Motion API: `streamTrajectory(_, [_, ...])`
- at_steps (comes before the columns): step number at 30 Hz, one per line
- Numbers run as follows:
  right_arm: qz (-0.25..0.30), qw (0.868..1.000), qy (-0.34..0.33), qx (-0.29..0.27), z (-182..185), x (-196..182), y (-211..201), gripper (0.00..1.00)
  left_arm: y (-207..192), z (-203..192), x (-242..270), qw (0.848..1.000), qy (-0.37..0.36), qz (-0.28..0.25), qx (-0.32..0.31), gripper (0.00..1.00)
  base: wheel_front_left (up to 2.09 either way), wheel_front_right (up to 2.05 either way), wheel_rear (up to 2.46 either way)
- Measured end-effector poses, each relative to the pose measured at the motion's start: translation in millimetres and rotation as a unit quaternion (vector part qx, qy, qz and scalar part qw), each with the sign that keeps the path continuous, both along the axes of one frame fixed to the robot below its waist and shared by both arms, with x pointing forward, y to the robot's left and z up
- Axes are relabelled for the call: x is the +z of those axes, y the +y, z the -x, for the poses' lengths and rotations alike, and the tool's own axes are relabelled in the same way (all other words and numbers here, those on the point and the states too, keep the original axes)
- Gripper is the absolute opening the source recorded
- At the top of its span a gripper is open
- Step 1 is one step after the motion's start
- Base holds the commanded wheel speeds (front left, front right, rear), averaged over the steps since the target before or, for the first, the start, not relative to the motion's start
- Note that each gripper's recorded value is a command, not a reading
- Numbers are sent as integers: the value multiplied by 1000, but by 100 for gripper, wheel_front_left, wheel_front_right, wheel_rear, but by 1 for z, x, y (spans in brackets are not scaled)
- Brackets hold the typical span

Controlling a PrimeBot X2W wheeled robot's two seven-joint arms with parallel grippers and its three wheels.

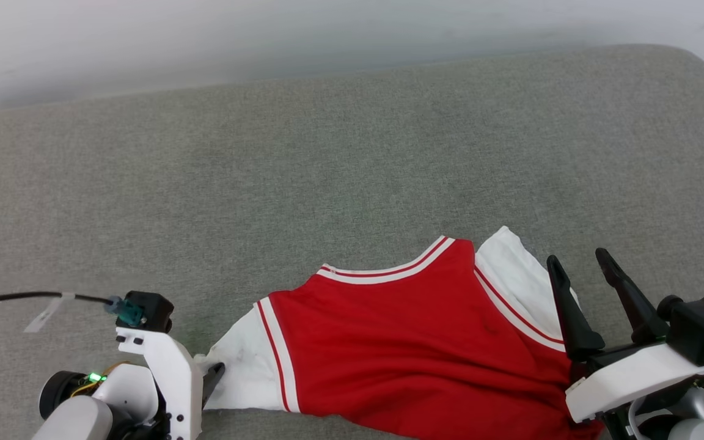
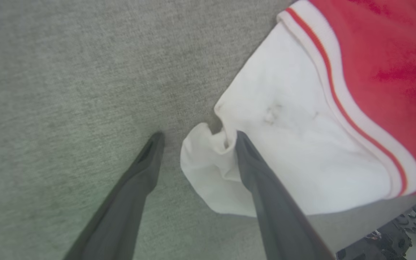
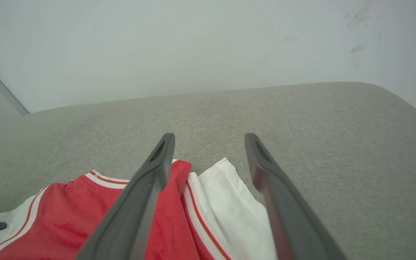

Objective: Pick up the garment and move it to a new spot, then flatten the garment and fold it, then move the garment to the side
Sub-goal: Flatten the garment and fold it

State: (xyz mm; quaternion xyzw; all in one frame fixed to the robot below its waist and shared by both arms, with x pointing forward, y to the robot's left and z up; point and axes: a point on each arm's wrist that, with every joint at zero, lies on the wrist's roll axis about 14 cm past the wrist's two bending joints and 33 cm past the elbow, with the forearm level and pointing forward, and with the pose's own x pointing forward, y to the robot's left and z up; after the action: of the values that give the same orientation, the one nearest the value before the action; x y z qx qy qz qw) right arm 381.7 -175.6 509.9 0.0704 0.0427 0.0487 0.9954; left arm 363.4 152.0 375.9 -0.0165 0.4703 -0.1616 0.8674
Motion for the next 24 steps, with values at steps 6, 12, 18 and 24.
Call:
streamTrajectory(6, [-9, 1000, 10, -8, -2, -7, -4, 100, -8, 8, -10, 998, 48, -3, -41, 0, 0, 0, 0])
streamTrajectory(12, [-22, 999, 20, -14, -1, -10, -9, 100, -10, 3, -2, 1000, 4, 9, -28, 0, 0, 0, 0])
streamTrajectory(18, [-34, 996, 79, -25, 1, -31, -29, 100, -2, -18, 29, 994, -103, 23, 23, 0, 0, 0, 0])
streamTrajectory(24, [-24, 979, 201, -11, -2, -70, -49, 100, -2, -26, 61, 981, -185, 43, 45, 0, 0, 0, 0])
